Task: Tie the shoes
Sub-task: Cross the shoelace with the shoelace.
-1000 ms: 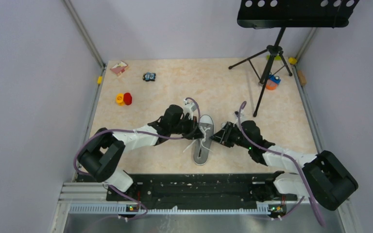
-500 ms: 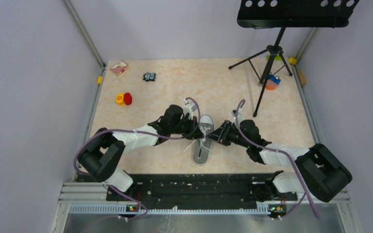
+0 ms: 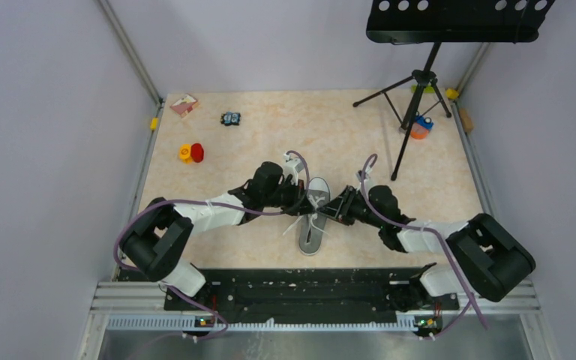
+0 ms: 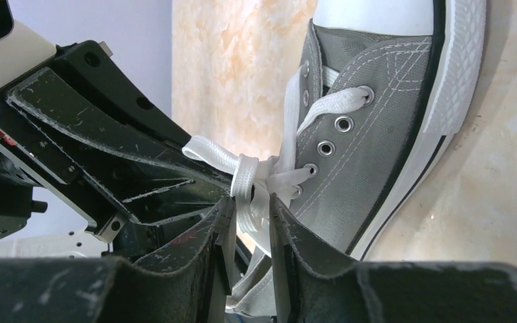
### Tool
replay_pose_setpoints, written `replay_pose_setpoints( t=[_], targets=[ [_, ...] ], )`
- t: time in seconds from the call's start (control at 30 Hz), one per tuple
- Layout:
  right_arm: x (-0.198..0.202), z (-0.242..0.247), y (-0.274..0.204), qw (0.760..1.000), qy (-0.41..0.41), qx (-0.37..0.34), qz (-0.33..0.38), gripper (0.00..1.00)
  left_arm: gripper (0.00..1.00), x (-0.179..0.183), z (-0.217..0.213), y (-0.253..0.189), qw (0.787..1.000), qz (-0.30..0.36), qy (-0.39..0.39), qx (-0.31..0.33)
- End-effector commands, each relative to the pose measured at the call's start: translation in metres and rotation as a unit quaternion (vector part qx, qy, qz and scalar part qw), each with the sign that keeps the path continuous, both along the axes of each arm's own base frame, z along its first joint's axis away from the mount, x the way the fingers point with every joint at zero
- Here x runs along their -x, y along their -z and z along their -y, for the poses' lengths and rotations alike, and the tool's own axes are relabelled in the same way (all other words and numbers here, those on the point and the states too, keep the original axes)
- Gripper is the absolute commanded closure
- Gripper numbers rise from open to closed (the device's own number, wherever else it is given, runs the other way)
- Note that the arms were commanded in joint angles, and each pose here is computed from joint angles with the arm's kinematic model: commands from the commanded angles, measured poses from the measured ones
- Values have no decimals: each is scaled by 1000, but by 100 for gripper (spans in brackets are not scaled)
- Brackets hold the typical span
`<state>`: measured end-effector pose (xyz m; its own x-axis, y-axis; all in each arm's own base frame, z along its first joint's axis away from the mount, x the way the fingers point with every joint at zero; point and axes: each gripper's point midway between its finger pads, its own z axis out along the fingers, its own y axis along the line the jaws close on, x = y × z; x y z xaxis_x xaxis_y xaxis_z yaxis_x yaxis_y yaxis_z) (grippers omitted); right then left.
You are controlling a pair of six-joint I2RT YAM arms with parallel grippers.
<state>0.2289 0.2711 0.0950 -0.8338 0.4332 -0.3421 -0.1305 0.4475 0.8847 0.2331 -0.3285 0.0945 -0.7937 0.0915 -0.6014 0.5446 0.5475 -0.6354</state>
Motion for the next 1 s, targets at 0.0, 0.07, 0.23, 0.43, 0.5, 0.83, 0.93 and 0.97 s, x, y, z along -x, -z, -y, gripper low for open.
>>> replay_pose_setpoints(
  t=[0.0,0.07,0.23,0.43,0.5,0.83,0.93,0.97],
  targets=[
    [-3,-2,-8,1000,-1,-23,13,74,100,0,5,-11,1000,18,13,13],
    [-3,-2,-6,1000,0,-24,11,76,100,1,5,-12,1000,18,14,14],
    [-1,-2,-5,999,3,-32,7,81,100,1,6,-12,1000,18,14,15],
    [-1,-2,-5,999,3,-38,6,79,100,2,5,-12,1000,18,14,15],
    [-2,-3,-6,999,4,-41,8,81,100,1,5,-12,1000,18,14,15],
    [-9,-6,-7,999,8,-44,11,89,100,2,5,-12,1000,18,15,16],
    [-9,-6,-5,999,6,-40,9,81,100,3,5,-13,1000,20,15,17],
    [-9,-6,-4,999,7,-39,9,81,100,3,5,-13,1000,20,16,17]
  ],
)
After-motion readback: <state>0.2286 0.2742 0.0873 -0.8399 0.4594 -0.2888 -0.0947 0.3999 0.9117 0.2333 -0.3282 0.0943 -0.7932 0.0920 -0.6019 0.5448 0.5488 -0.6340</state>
